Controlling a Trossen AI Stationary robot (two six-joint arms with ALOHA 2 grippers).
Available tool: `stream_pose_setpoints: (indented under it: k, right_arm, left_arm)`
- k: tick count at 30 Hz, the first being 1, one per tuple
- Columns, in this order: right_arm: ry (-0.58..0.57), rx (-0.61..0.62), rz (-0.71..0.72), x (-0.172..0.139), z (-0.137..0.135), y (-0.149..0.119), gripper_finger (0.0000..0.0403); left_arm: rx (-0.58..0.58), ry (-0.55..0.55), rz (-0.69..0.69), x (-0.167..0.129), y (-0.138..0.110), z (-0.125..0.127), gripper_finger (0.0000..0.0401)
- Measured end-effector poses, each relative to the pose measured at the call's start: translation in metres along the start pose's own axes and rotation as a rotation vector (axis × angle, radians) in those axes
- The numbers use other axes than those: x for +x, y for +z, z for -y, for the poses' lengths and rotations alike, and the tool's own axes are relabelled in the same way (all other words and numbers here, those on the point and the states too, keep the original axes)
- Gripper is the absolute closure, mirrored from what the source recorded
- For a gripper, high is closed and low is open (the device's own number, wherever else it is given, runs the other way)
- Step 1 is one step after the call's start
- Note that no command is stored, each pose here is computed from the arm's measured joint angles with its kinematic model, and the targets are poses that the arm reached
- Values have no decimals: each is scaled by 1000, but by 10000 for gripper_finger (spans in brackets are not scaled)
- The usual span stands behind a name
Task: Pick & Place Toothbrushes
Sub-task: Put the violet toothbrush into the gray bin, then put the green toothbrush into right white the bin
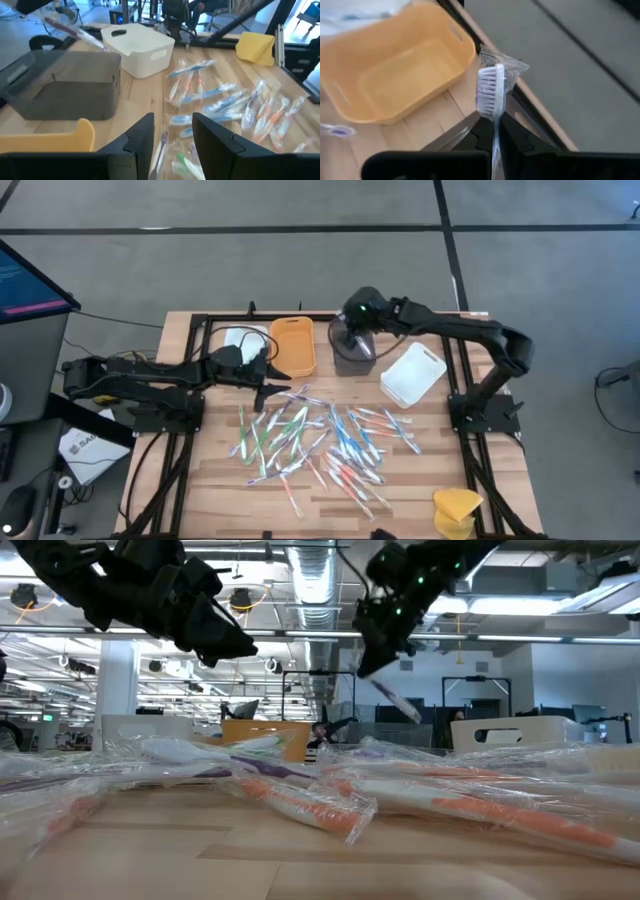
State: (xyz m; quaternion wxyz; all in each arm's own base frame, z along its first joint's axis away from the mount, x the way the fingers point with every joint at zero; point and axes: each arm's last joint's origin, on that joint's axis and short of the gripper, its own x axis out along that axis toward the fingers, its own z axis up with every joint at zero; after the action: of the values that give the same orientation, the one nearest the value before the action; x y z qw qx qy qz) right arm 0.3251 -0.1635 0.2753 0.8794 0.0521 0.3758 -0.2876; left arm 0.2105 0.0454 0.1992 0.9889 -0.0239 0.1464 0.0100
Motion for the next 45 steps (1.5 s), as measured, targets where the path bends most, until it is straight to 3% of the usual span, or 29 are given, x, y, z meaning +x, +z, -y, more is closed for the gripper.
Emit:
stream_pose_setpoints:
  k: [18, 26, 36, 45]
  right_arm:
    - [65, 92, -223, 54, 0, -26, 393]
    - [69, 103, -237, 53, 1, -27, 344]
    - [66, 121, -230, 51, 1, -25, 335]
    - [81, 75, -256, 14, 0, 16, 334]
  left_arm:
    - [0, 0, -3, 0, -4, 0, 274]
    - [3, 0, 12, -1, -2, 0, 274]
    - [4, 0, 14, -1, -2, 0, 274]
    - [1, -4, 8, -1, -2, 0, 274]
